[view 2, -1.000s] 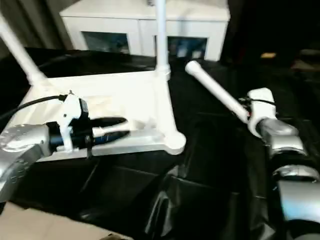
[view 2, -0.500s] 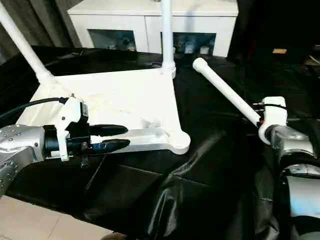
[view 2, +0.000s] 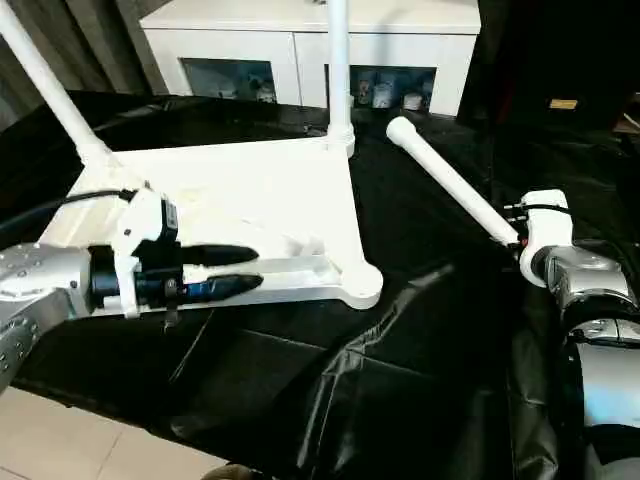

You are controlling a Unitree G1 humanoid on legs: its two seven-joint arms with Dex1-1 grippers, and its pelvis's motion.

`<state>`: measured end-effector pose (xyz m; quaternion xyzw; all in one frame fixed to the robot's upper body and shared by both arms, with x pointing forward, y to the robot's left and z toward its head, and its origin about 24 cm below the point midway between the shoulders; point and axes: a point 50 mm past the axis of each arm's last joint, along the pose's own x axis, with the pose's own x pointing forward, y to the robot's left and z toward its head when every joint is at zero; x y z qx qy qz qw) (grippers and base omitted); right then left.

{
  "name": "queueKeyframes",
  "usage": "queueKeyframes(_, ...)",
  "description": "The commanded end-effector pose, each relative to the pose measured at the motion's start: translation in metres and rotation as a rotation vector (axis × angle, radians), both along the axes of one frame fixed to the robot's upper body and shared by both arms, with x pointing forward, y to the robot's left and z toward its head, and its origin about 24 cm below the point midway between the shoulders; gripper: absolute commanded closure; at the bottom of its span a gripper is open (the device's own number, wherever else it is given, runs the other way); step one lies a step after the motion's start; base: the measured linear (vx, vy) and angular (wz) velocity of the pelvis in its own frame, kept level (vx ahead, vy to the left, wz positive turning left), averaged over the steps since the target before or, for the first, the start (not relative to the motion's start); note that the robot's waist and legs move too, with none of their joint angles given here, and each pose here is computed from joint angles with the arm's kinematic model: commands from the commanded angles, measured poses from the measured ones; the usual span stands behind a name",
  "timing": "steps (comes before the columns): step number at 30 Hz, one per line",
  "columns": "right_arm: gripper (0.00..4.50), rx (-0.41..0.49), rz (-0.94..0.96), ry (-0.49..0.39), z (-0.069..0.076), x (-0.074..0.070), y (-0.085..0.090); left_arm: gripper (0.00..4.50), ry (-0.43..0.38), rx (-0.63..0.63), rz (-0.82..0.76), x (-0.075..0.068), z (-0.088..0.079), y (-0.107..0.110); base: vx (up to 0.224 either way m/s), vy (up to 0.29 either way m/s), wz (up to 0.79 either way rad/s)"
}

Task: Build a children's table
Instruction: Insert table leg to table base

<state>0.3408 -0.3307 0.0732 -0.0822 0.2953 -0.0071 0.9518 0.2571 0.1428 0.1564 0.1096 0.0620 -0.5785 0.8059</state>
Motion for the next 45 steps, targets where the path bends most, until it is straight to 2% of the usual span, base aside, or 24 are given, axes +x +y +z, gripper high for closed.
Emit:
queueKeyframes(1,1.84,-0.008,-0.007,0.052,-0.005,-0.005,-0.004,2.7,-0.011,0.011,0.007,0.002,0.0,-0.001,0.0,0.0,0.0)
queueKeyframes(6,2.16,-0.007,-0.013,0.053,-0.005,-0.005,-0.004,2.7,-0.024,0.012,0.014,0.005,-0.001,-0.001,0.0,0.0,0.0)
queueKeyframes(8,2.52,0.015,-0.032,0.05,-0.005,-0.006,-0.004,2.7,-0.032,0.009,0.027,0.007,-0.002,0.0,0.0,0.0,0.0)
queueKeyframes(10,2.56,0.033,-0.031,0.044,-0.006,-0.006,-0.004,2.7,-0.037,0.003,0.036,0.009,-0.004,0.0,0.0,0.0,0.0)
queueKeyframes(11,2.74,0.038,-0.033,0.042,-0.006,-0.006,-0.003,2.7,-0.039,0.002,0.039,0.009,-0.004,0.0,0.0,0.0,0.0)
queueKeyframes(15,3.02,0.142,-0.064,-0.013,-0.009,-0.005,0.0,2.7,-0.073,-0.033,0.141,0.021,-0.01,-0.002,0.0,0.0,0.0)
queueKeyframes(19,3.17,0.241,-0.013,-0.078,-0.014,-0.004,0.011,2.7,-0.107,-0.119,0.269,0.033,-0.011,-0.007,0.0,0.0,0.0)
queueKeyframes(21,3.22,0.279,0.002,-0.1,-0.016,-0.004,0.015,2.7,-0.098,-0.156,0.302,0.035,-0.011,-0.009,0.0,0.0,0.0)
queueKeyframes(22,3.22,0.333,0.019,-0.143,-0.016,-0.002,0.021,2.7,-0.087,-0.193,0.332,0.038,-0.011,-0.012,0.0,0.0,0.0)
queueKeyframes(23,3.22,0.333,0.019,-0.143,-0.016,-0.002,0.021,2.7,-0.087,-0.193,0.332,0.038,-0.011,-0.012,0.0,0.0,0.0)
queueKeyframes(25,3.23,0.418,0.043,-0.242,-0.015,-0.001,0.033,2.7,-0.068,-0.235,0.402,0.043,-0.012,-0.017,0.0,0.0,0.0)
queueKeyframes(26,3.23,0.418,0.043,-0.242,-0.015,-0.001,0.033,2.7,-0.068,-0.235,0.402,0.043,-0.012,-0.017,0.0,0.0,0.0)
queueKeyframes(27,3.23,0.441,0.065,-0.288,-0.013,-0.002,0.038,2.7,-0.052,-0.254,0.419,0.045,-0.013,-0.02,0.0,0.0,0.0)
queueKeyframes(28,3.23,0.528,0.103,-0.412,-0.004,-0.01,0.059,2.52,-0.012,-0.303,0.433,0.047,-0.013,-0.027,0.0,0.0,0.0)
queueKeyframes(30,3.23,0.57,0.136,-0.475,0.003,-0.017,0.072,2.41,0.018,-0.337,0.43,0.048,-0.012,-0.032,0.0,0.0,0.0)
queueKeyframes(31,3.24,0.605,0.157,-0.509,0.006,-0.025,0.084,2.34,0.065,-0.378,0.416,0.047,-0.01,-0.038,0.0,0.0,0.0)
queueKeyframes(32,3.24,0.605,0.157,-0.509,0.006,-0.025,0.084,2.31,0.065,-0.378,0.416,0.047,-0.01,-0.038,0.0,0.0,0.0)
queueKeyframes(34,3.24,0.649,0.238,-0.546,0.011,-0.036,0.105,2.03,0.114,-0.431,0.379,0.047,-0.006,-0.05,0.0,0.0,0.0)
queueKeyframes(35,3.24,0.661,0.261,-0.553,0.013,-0.038,0.11,2.03,0.125,-0.444,0.372,0.047,-0.005,-0.053,0.0,0.0,0.0)
queueKeyframes(37,3.24,0.728,0.356,-0.587,0.025,-0.046,0.133,1.81,0.162,-0.464,0.352,0.049,-0.004,-0.065,0.0,0.0,0.0)
queueKeyframes(40,3.24,0.782,0.428,-0.599,0.039,-0.053,0.154,1.6,0.176,-0.447,0.331,0.052,-0.005,-0.075,0.0,0.0,0.0)
queueKeyframes(45,3.24,0.821,0.5,-0.584,0.049,-0.057,0.175,1.26,0.179,-0.421,0.35,0.059,-0.01,-0.083,0.0,0.0,0.0)
